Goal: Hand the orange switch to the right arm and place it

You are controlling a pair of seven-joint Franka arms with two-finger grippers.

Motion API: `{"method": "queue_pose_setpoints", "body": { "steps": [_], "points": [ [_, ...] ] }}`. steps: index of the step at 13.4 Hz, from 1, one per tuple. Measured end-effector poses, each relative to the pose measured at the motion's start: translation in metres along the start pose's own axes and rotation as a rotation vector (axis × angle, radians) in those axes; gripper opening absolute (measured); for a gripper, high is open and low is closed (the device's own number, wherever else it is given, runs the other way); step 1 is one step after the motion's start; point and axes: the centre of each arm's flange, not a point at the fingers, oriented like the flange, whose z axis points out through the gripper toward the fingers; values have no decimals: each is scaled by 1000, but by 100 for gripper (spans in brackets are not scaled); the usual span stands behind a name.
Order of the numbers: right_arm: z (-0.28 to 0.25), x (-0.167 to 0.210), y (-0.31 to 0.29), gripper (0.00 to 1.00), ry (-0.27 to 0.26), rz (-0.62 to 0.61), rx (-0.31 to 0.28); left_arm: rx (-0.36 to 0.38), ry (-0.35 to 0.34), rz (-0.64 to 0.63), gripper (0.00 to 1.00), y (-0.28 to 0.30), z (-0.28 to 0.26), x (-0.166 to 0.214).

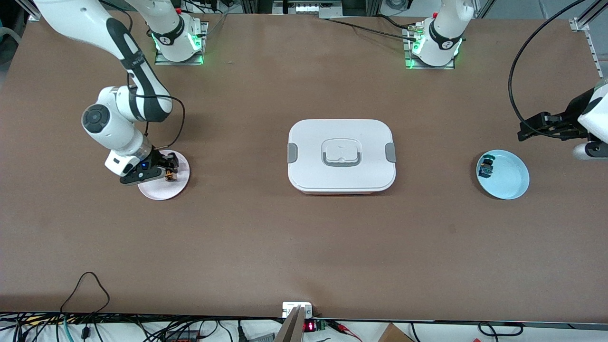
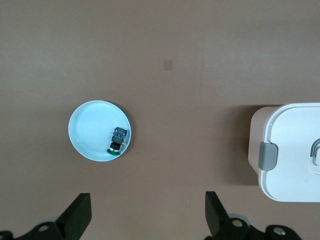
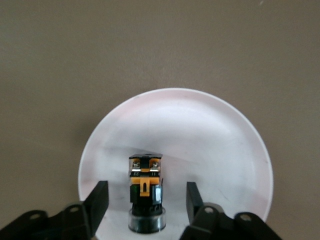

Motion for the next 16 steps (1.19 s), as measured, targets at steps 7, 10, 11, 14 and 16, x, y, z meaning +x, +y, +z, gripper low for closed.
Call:
{"method": "queue_pose_setpoints", "body": {
  "steps": [7, 10, 11, 14, 16],
  "points": [
    [-222, 15, 33, 100, -59, 81, 14, -4, 28, -2, 100, -2, 9, -16],
    [-299, 20, 45, 100, -88, 97, 22, -4, 32, -2, 100, -3, 9, -16],
    [-322, 20, 44, 100, -98, 94, 25, -4, 36, -3, 100, -3, 8, -16],
    [-359, 18, 41, 100, -101, 82, 26, -4, 40, -3, 100, -4, 8, -15],
    [-355, 21, 42, 100, -108, 79, 28, -4, 40, 0, 100, -2, 8, -15]
  ]
}}
